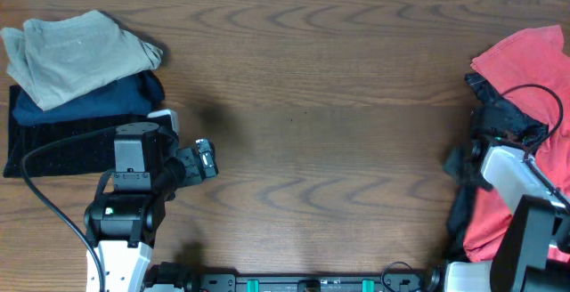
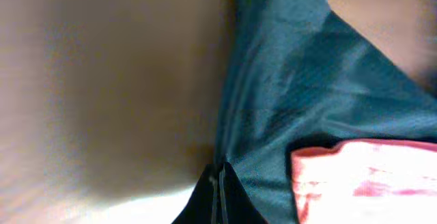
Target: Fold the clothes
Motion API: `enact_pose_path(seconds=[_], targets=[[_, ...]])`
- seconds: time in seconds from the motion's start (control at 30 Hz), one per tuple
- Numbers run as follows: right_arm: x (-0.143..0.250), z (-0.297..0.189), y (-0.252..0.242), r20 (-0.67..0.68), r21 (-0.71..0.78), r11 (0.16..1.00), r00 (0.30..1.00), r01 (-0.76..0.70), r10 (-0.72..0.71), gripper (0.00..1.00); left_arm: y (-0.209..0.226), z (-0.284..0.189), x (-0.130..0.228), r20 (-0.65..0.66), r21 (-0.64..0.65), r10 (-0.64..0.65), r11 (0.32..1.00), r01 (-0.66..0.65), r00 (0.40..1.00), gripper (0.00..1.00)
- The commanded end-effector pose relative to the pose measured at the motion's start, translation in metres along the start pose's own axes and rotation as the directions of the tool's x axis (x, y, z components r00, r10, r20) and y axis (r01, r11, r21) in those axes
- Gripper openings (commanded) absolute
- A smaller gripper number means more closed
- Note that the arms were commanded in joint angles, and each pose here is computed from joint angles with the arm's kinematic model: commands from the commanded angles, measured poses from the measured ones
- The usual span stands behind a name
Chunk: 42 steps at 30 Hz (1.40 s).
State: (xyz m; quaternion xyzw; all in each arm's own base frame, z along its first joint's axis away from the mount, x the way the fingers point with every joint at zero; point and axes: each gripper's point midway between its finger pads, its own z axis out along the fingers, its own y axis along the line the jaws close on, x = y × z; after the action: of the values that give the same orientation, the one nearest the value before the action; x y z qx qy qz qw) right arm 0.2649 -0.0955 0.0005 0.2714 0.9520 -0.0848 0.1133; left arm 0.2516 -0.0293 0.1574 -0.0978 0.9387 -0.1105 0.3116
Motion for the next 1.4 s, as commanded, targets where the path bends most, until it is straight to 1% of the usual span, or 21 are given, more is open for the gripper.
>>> enact_pose_path(seconds=[0.0,0.03,0.07,0.1,0.13,0.17,0.23,0.33,0.37,0.4,0.43,0.47,0.5,0.57,0.6,0.67,0.93,0.97,1.07,1.13,1.37], targets=[[-0.029,-0.07,0.101,0.157,-0.568,0.789,0.971,0.236,-0.178,0.01,-0.004,-0.004,-0.01,0.029,0.017,-0.004,1.0,0.003,1.0,0.98],[-0.029,-0.106,0.13,0.253,-0.704,0.623,0.94,0.342,-0.231,0.01,-0.005,-0.005,-0.011,0.033,0.018,-0.004,1.0,0.003,0.999,0.98],[-0.027,-0.142,0.152,0.343,-0.783,0.456,0.905,0.423,-0.25,0.01,-0.005,-0.005,-0.012,0.036,0.019,-0.003,1.0,0.002,0.999,0.98],[-0.025,-0.168,0.165,0.406,-0.814,0.339,0.879,0.472,-0.251,0.01,-0.005,-0.005,-0.013,0.041,0.02,-0.002,1.0,0.002,0.999,0.98],[-0.023,-0.191,0.175,0.46,-0.822,0.246,0.853,0.514,-0.247,0.01,-0.006,-0.005,-0.014,0.046,0.021,-0.002,1.0,0.001,0.999,0.98],[-0.02,-0.205,0.182,0.5,-0.812,0.198,0.83,0.549,-0.249,0.01,-0.006,-0.005,-0.015,0.049,0.023,-0.001,1.0,0.0,0.999,0.98],[-0.016,-0.216,0.191,0.539,-0.785,0.185,0.8,0.591,-0.263,0.01,-0.006,-0.005,-0.016,0.054,0.024,-0.001,1.0,0.0,0.999,0.98],[-0.012,-0.208,0.198,0.55,-0.739,0.259,0.778,0.622,-0.303,0.01,-0.007,-0.005,-0.018,0.061,0.026,0.0,1.0,-0.002,0.998,0.98],[-0.012,-0.199,0.198,0.538,-0.718,0.31,0.779,0.623,-0.322,0.08,-0.007,-0.005,-0.019,0.064,0.027,0.0,1.0,-0.002,0.998,0.98],[-0.014,-0.188,0.194,0.52,-0.69,0.373,0.783,0.62,-0.341,0.43,-0.007,-0.005,-0.02,0.069,0.028,0.001,1.0,-0.003,0.998,0.98],[-0.016,-0.175,0.187,0.494,-0.652,0.451,0.792,0.61,-0.358,0.72,-0.008,-0.005,-0.021,0.073,0.029,0.001,1.0,-0.004,0.997,0.98],[-0.021,-0.162,0.178,0.458,-0.61,0.538,0.813,0.581,-0.359,0.89,-0.008,-0.005,-0.022,0.078,0.031,0.002,1.0,-0.004,0.997,0.98],[-0.024,-0.154,0.17,0.428,-0.579,0.601,0.832,0.552,-0.352,0.99,-0.008,-0.005,-0.023,0.082,0.032,0.002,0.999,-0.005,0.997,0.98],[-0.032,-0.134,0.146,0.359,-0.486,0.737,0.876,0.47,-0.322,0.99,-0.009,-0.005,-0.025,0.089,0.034,0.003,0.999,-0.006,0.996,0.98],[-0.033,-0.128,0.136,0.336,-0.447,0.777,0.888,0.442,-0.312,0.99,-0.009,-0.005,-0.026,0.092,0.036,-0.001,0.999,-0.002,0.996,0.98],[-0.033,-0.121,0.125,0.307,-0.403,0.815,0.9,0.417,-0.309,0.99,-0.01,-0.006,-0.028,0.102,0.042,-0.026,0.999,0.022,0.994,0.98],[-0.004,-0.106,0.108,0.184,-0.38,0.836,0.918,0.395,-0.35,0.99,-0.013,-0.005,-0.035,0.108,0.083,-0.236,0.97,0.228,0.966,0.98],[-0.001,-0.103,0.107,0.174,-0.379,0.838,0.919,0.394,-0.353,0.97,-0.015,-0.003,-0.035,0.102,0.092,-0.239,0.969,0.23,0.966,0.98],[0.01,-0.09,0.102,0.139,-0.365,0.846,0.922,0.388,-0.362,0.81,-0.024,0.003,-0.031,0.051,0.133,-0.239,0.964,0.23,0.97,0.98],[0.017,-0.079,0.1,0.121,-0.36,0.85,0.922,0.386,-0.368,0.75,-0.03,0.01,-0.025,-0.002,0.162,-0.239,0.958,0.236,0.971,0.98],[0.038,-0.047,0.09,0.07,-0.318,0.868,0.923,0.381,-0.379,0.66,-0.043,0.04,-0.004,-0.17,0.188,-0.23,0.947,0.261,0.958,0.98]])
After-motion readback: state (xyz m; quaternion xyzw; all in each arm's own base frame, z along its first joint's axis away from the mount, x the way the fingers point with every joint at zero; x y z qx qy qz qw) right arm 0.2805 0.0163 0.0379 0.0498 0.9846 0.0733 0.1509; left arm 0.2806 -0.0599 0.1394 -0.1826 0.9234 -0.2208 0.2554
